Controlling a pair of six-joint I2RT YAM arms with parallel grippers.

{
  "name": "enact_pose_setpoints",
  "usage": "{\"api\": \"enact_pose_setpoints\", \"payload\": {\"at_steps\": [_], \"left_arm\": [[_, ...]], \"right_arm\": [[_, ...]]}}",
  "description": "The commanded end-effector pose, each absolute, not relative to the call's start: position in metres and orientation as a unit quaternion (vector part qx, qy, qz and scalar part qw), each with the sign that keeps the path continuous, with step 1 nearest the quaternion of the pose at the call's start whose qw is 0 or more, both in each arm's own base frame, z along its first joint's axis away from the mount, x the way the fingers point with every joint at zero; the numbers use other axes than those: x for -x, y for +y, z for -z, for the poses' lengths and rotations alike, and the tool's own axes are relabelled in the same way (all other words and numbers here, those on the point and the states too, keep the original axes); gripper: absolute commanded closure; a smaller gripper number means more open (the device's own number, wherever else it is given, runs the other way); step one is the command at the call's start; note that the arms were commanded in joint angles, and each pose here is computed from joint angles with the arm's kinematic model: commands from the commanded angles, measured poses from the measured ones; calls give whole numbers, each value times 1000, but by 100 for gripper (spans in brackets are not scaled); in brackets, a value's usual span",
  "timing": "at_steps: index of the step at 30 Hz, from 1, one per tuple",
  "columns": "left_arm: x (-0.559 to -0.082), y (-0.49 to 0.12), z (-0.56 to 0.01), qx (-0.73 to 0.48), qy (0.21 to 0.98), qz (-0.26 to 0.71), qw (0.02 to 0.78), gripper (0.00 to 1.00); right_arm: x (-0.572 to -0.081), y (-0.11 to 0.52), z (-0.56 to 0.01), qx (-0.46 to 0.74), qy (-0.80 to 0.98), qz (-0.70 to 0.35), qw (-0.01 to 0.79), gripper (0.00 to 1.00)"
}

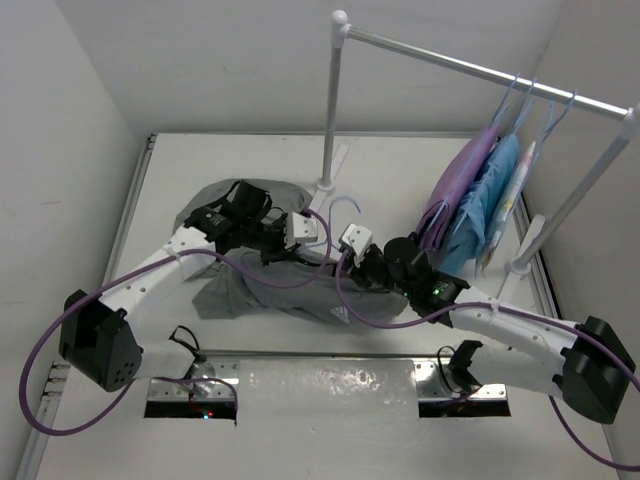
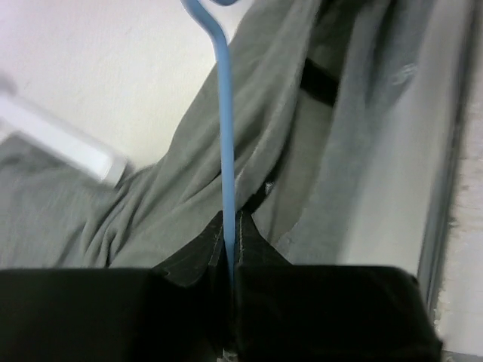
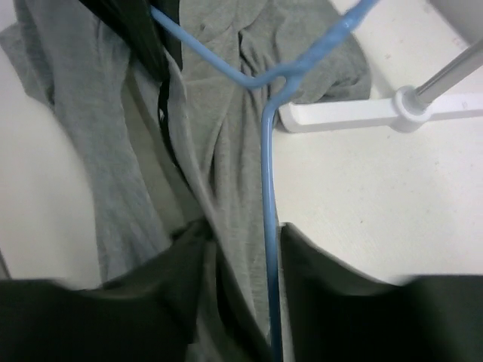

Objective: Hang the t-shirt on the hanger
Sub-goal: Place the hanger at the clothesline.

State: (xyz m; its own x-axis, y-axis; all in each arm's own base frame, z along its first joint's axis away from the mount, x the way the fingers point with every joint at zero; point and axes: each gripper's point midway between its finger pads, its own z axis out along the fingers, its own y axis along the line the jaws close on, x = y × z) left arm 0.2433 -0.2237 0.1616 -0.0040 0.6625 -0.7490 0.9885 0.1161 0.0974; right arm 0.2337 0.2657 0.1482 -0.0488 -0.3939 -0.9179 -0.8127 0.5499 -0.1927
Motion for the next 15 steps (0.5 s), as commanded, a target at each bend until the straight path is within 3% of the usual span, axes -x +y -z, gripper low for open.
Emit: {"api": "enact_pose_setpoints", "payload": {"at_steps": [1,3,4,7,15], "left_arm": [[-267,-213,-186,-560,704,192,393,100],[-271,-206,-201,-537,713,172,417,100],[-276,-200,-206,-526,720,150,427,100],[-292,-187,-224,-484,739,108,456,100],[-329,-184,-264,-395,754,73,521,100]], "right_arm": [[-242,269,-196,389,673,-207,594,50],[-248,258,-191,369,695,-181,590,37],[-250,254,-193,358,701,-176,592,15],[-253,243,-197,335,706,-160,603,2],[-240,234,-209,319,706,-181,605,1]]}}
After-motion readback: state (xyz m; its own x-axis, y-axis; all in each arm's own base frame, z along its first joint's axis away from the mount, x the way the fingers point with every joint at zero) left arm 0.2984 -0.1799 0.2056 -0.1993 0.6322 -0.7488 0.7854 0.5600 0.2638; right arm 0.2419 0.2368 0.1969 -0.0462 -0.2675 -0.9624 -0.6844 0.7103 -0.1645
